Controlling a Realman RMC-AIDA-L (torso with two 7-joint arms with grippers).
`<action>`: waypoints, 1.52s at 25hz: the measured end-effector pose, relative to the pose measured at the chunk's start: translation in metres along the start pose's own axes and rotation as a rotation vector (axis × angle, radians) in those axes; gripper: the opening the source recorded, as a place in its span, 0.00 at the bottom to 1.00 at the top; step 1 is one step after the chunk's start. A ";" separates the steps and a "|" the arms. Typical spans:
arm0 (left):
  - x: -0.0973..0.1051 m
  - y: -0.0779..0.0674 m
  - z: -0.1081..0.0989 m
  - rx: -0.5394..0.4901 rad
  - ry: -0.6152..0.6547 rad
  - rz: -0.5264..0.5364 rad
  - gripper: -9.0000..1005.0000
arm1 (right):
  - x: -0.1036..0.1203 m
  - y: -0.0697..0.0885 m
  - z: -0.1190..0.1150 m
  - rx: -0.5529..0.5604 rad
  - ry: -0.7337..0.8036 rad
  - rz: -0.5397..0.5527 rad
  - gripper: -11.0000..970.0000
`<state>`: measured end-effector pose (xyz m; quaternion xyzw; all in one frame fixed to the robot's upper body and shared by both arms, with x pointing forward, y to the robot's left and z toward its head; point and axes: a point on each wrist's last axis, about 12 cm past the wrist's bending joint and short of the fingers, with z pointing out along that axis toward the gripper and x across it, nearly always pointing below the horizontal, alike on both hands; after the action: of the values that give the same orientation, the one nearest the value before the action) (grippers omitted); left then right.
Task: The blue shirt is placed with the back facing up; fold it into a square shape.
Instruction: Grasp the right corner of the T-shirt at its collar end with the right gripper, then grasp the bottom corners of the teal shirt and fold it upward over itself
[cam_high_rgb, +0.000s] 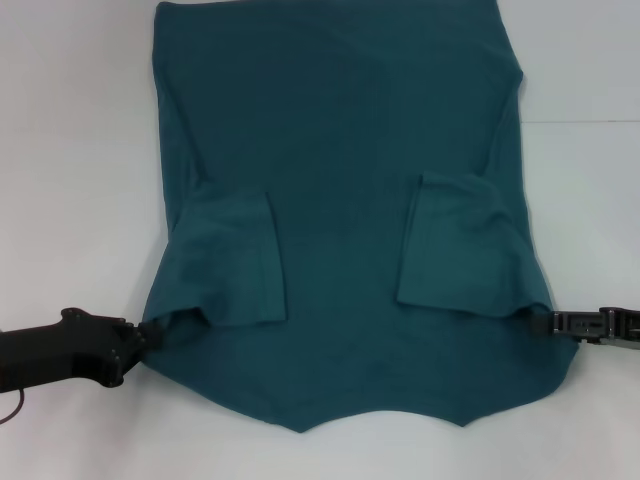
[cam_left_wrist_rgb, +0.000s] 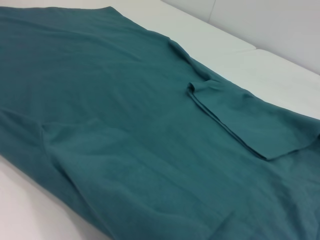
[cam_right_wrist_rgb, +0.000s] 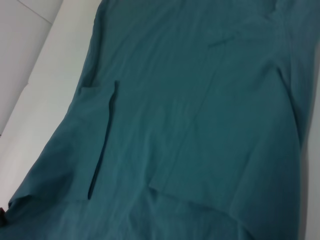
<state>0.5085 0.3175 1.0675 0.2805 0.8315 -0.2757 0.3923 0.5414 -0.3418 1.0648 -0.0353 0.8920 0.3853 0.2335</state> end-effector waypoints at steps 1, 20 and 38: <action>0.000 0.000 0.000 0.000 0.000 0.000 0.01 | 0.000 0.000 0.000 0.000 0.001 0.002 0.91; -0.001 0.000 0.000 0.002 -0.001 0.004 0.01 | 0.003 -0.002 0.001 0.034 0.054 0.026 0.31; -0.006 -0.005 -0.015 0.053 -0.007 -0.059 0.01 | 0.013 -0.002 -0.019 -0.056 0.032 -0.022 0.07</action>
<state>0.5006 0.3232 1.0816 0.2652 0.8305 -0.3099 0.3793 0.5227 -0.3551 1.0688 -0.0580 0.8840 0.4070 0.2226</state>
